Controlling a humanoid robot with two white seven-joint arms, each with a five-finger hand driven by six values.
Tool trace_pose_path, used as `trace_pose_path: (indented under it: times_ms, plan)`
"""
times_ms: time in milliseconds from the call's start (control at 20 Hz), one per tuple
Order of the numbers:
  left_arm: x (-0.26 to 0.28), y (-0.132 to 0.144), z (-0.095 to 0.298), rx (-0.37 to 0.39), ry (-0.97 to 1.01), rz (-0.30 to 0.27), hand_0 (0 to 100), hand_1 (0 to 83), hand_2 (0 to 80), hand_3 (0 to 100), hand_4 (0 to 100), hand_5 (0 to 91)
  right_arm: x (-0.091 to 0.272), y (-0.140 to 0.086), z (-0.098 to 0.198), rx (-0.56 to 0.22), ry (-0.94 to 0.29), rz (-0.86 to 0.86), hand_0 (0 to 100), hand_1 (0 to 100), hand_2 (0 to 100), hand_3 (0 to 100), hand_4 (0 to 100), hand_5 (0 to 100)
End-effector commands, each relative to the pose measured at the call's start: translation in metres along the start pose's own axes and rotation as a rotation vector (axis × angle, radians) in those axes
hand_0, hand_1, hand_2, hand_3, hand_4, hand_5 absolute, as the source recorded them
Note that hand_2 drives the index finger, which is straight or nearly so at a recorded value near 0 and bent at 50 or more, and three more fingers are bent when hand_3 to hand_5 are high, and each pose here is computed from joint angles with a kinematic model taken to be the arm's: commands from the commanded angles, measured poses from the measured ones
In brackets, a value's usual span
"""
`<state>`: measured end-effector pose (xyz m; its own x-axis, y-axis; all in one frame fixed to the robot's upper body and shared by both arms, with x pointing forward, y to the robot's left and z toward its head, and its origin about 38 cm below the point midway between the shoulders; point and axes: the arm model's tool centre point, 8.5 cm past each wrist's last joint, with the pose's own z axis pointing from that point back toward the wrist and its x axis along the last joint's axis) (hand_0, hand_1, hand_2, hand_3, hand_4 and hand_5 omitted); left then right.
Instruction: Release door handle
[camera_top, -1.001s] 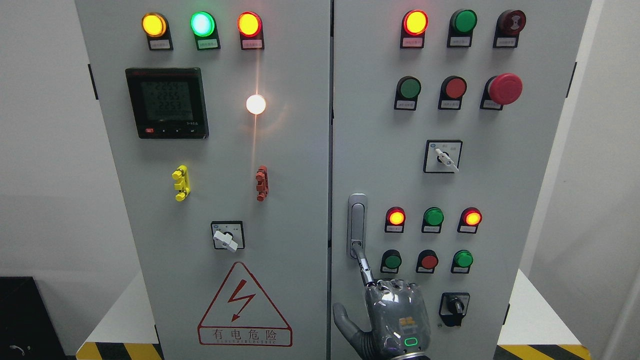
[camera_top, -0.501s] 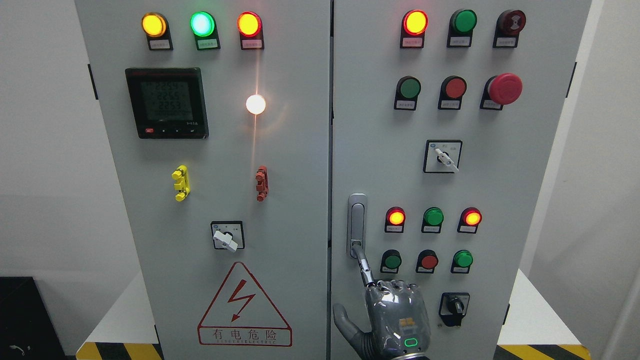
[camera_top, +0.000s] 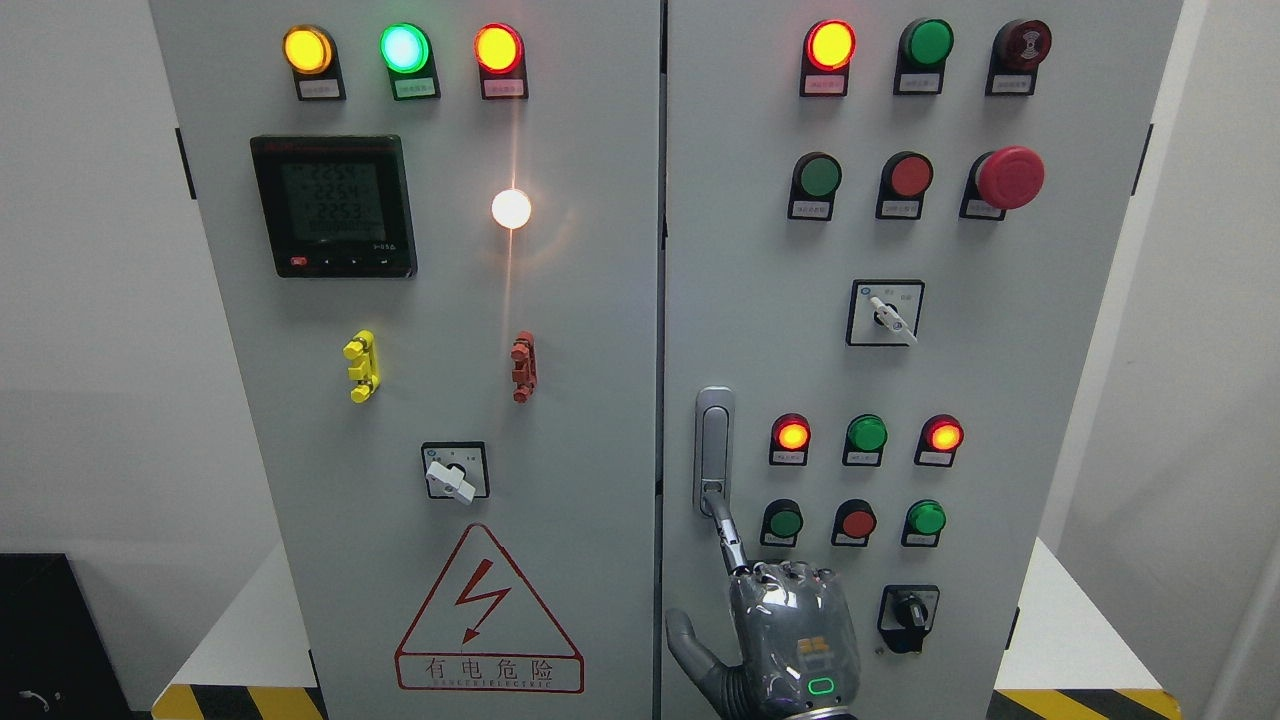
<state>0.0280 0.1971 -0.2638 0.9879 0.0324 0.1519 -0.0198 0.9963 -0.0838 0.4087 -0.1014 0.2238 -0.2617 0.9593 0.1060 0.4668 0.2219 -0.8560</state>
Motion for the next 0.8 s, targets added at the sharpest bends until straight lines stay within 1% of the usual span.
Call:
trace_pose_path:
  times_ms: [0, 751]
  plan:
    - [-0.0051, 0.0001, 0.0006, 0.0, 0.009, 0.001, 12, 55.6, 0.0, 0, 0, 0.0, -0.0008, 0.0094, 0.0022, 0.027, 0.001, 0.004, 33, 39, 0, 100, 100, 100]
    - [-0.0061, 0.0001, 0.0007, 0.0, 0.011, 0.002, 12, 55.6, 0.0, 0, 0, 0.0, -0.0026, 0.0115, 0.005, 0.035, 0.005, 0.007, 33, 39, 0, 100, 100, 100]
